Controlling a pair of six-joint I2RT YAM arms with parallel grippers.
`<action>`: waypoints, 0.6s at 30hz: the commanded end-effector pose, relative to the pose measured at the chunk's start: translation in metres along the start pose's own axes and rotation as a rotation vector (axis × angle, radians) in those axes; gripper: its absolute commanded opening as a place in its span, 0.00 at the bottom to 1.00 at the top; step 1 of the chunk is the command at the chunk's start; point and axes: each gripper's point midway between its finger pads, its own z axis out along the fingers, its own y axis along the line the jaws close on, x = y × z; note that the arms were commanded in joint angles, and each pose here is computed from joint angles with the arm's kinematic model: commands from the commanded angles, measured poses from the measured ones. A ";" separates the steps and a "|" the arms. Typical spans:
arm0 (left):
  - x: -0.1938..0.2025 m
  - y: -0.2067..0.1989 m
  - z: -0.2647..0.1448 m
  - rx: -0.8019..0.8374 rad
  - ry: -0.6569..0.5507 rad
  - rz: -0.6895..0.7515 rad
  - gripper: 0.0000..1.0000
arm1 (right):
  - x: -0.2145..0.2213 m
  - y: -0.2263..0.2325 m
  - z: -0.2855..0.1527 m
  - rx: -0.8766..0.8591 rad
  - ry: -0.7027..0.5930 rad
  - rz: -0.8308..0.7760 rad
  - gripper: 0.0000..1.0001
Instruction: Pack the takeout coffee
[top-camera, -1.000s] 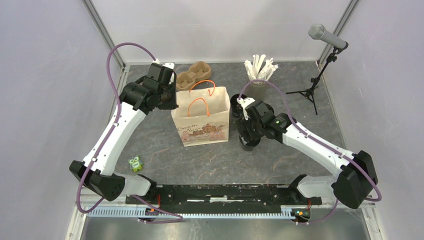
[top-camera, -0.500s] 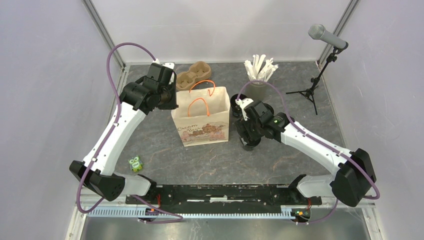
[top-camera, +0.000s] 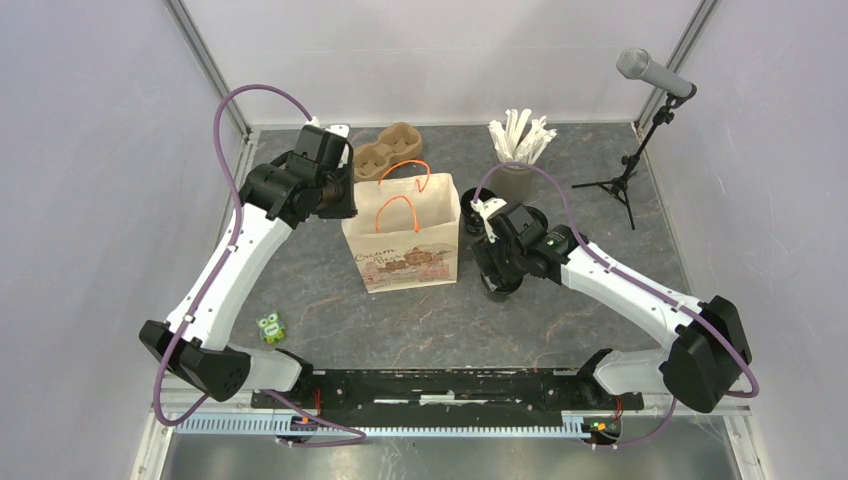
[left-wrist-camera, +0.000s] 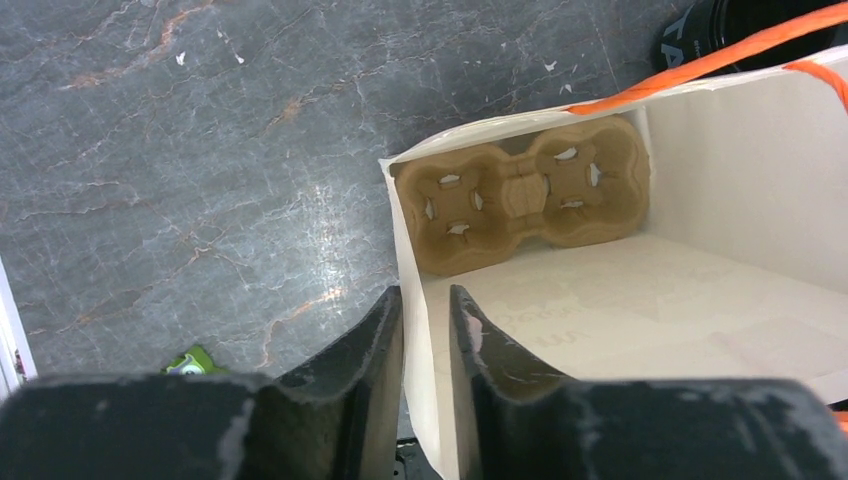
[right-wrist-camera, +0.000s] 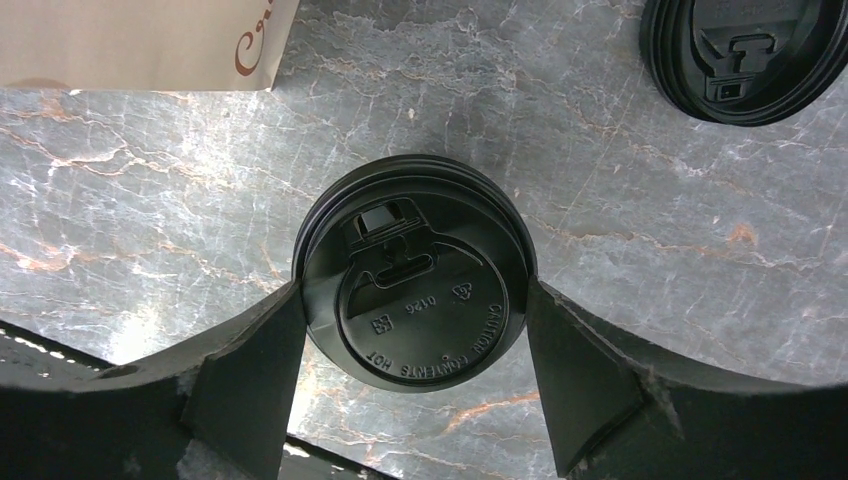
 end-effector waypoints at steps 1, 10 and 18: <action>-0.016 -0.007 -0.008 0.033 -0.050 0.002 0.34 | 0.001 -0.012 -0.003 0.060 -0.011 -0.009 0.73; -0.013 0.000 -0.005 -0.009 -0.039 0.003 0.47 | -0.067 -0.041 -0.077 0.186 -0.216 0.012 0.66; -0.016 -0.010 0.005 0.032 -0.028 0.036 0.21 | -0.160 -0.038 -0.169 0.124 -0.512 0.010 0.62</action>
